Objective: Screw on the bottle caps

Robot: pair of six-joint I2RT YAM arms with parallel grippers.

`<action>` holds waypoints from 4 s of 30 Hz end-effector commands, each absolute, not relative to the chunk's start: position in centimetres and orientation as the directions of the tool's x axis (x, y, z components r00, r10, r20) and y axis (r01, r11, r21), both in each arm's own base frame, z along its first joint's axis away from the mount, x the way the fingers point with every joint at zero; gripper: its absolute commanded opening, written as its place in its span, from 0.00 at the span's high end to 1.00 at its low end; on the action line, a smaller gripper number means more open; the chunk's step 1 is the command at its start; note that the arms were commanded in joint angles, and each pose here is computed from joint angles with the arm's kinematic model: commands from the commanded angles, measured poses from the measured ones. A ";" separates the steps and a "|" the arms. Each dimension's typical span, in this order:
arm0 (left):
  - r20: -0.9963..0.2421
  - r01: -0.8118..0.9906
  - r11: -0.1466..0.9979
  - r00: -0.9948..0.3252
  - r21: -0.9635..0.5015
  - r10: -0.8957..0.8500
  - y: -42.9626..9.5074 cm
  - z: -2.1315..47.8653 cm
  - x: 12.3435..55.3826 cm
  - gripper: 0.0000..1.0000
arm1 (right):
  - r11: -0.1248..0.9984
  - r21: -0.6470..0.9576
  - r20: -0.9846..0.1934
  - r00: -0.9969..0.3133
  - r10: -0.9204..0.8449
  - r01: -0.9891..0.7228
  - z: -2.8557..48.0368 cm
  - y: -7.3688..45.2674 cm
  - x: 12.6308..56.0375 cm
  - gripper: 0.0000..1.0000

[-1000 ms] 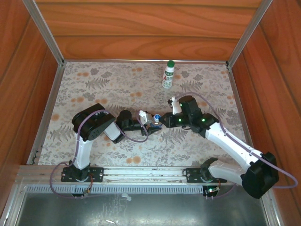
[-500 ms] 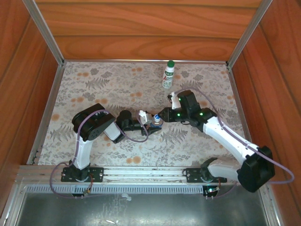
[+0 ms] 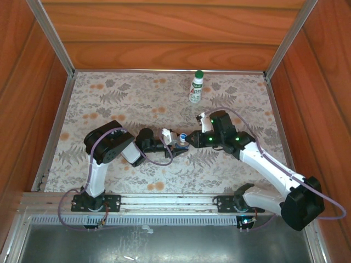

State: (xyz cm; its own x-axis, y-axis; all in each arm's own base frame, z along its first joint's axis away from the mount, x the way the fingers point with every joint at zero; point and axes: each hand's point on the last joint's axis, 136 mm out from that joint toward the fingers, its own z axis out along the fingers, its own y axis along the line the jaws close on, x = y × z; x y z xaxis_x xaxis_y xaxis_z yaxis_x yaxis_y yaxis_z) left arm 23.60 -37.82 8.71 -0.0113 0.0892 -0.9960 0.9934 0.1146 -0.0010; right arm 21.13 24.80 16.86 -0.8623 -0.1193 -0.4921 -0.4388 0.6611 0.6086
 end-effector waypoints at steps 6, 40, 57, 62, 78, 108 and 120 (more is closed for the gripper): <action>-0.993 0.992 0.123 -0.048 -0.035 0.109 -37.5 7.7 23.8 0.36 | 0.705 0.553 -0.563 -0.823 -0.077 -0.444 19.3 23.9 23.0 0.75; -0.985 0.975 0.173 0.115 0.137 0.128 -36.3 11.3 23.9 0.36 | 0.635 0.342 -0.706 -0.635 -0.312 -0.693 22.3 21.9 20.5 0.39; -0.947 0.962 0.100 0.228 0.255 0.225 -34.2 14.3 21.4 0.36 | 0.099 -0.247 -0.423 0.016 -0.906 -0.964 23.8 23.6 17.1 0.23; -0.946 0.958 0.089 0.250 0.272 0.205 -34.1 15.3 20.8 0.36 | 0.046 -0.270 -0.327 0.047 -0.944 -0.962 23.2 24.5 17.9 0.24; -0.941 0.955 0.078 0.266 0.287 0.209 -33.8 15.2 20.3 0.36 | -0.003 -0.188 -0.434 0.086 -0.897 -0.982 23.2 29.0 17.9 0.44; -0.843 0.765 0.403 0.330 0.502 0.425 -32.9 15.9 29.3 0.36 | 0.891 0.131 -0.583 -0.761 -0.286 -0.435 21.3 29.6 25.0 0.80; -0.829 0.777 0.358 0.352 0.517 0.435 -32.9 15.0 28.2 0.35 | 0.895 0.239 -0.594 -0.786 -0.173 -0.377 21.9 29.7 25.7 0.59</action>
